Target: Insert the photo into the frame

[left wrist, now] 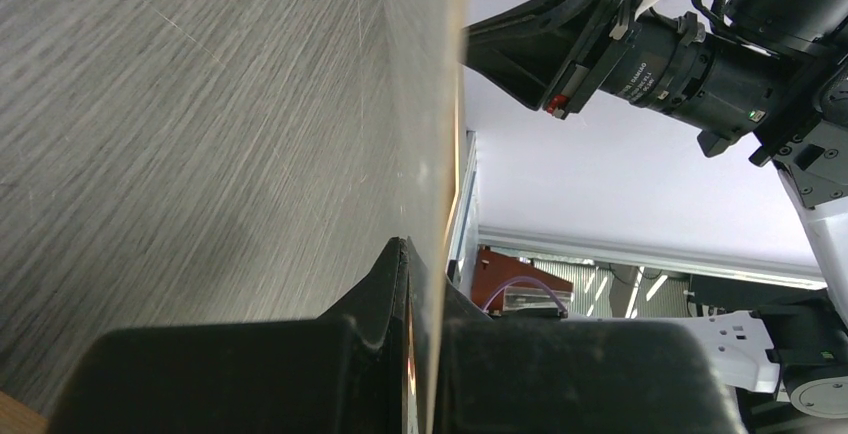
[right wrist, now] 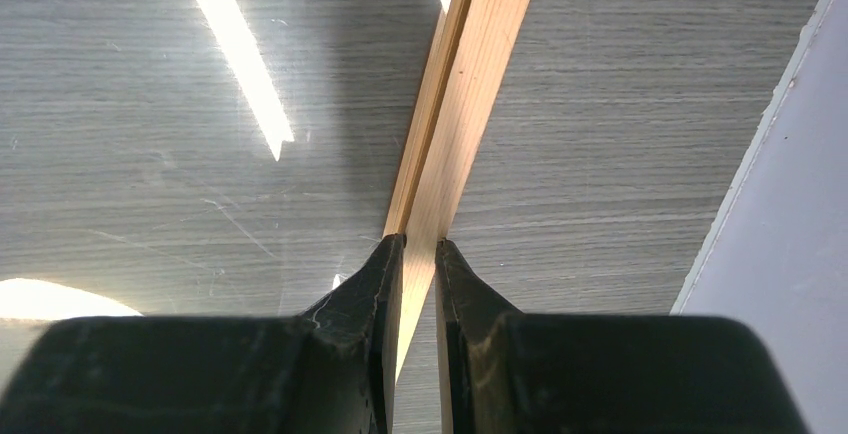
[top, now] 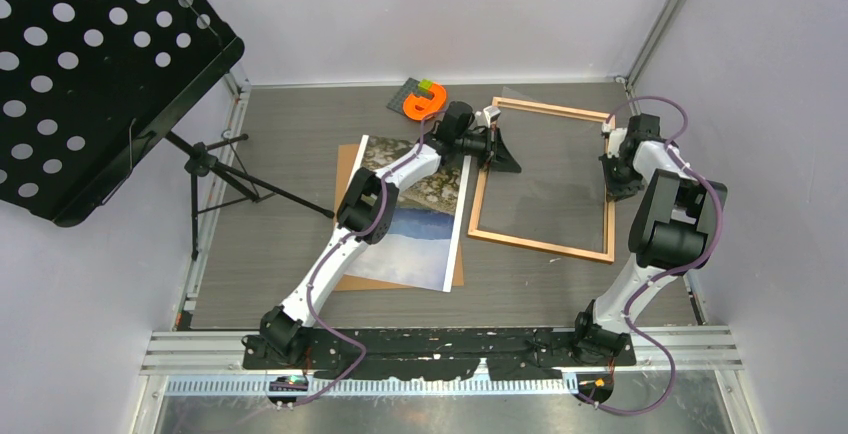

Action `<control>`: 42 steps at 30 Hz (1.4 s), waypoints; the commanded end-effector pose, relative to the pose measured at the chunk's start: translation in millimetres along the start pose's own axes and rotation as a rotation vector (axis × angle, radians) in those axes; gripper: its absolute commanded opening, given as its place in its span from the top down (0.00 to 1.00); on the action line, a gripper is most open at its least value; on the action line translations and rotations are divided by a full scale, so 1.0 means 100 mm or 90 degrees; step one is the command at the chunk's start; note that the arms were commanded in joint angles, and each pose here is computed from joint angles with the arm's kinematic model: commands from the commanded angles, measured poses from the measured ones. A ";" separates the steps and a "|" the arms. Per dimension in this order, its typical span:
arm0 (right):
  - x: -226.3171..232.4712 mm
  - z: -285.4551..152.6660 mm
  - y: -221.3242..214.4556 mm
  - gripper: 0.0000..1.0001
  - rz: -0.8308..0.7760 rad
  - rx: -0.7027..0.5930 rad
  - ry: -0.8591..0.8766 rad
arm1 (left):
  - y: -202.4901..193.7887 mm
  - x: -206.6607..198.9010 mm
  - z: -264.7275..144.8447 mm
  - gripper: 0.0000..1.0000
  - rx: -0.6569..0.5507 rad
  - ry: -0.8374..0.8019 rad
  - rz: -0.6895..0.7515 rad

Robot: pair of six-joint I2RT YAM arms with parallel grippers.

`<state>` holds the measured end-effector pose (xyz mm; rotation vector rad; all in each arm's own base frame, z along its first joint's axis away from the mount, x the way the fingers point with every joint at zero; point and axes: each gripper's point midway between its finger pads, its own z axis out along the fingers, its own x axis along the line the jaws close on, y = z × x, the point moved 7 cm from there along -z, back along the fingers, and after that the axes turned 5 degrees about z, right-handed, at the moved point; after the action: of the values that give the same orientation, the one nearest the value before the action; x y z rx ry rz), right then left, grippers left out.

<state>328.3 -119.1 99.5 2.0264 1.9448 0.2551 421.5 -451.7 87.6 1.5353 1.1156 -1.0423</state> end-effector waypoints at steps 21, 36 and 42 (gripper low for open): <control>0.44 0.20 0.05 0.91 -0.017 -0.039 0.146 | -0.29 -0.55 0.27 0.95 0.081 -0.092 0.086; 0.39 0.19 0.10 0.94 0.031 -0.040 0.204 | -0.37 -0.57 0.32 0.98 0.108 -0.119 0.088; 0.39 0.19 0.12 0.94 0.028 -0.041 0.210 | -0.41 -0.50 0.32 0.96 0.114 -0.111 0.063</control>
<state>327.9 -122.9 99.9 2.0738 1.9366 0.3371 419.5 -456.6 104.0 1.5061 0.9951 -1.0591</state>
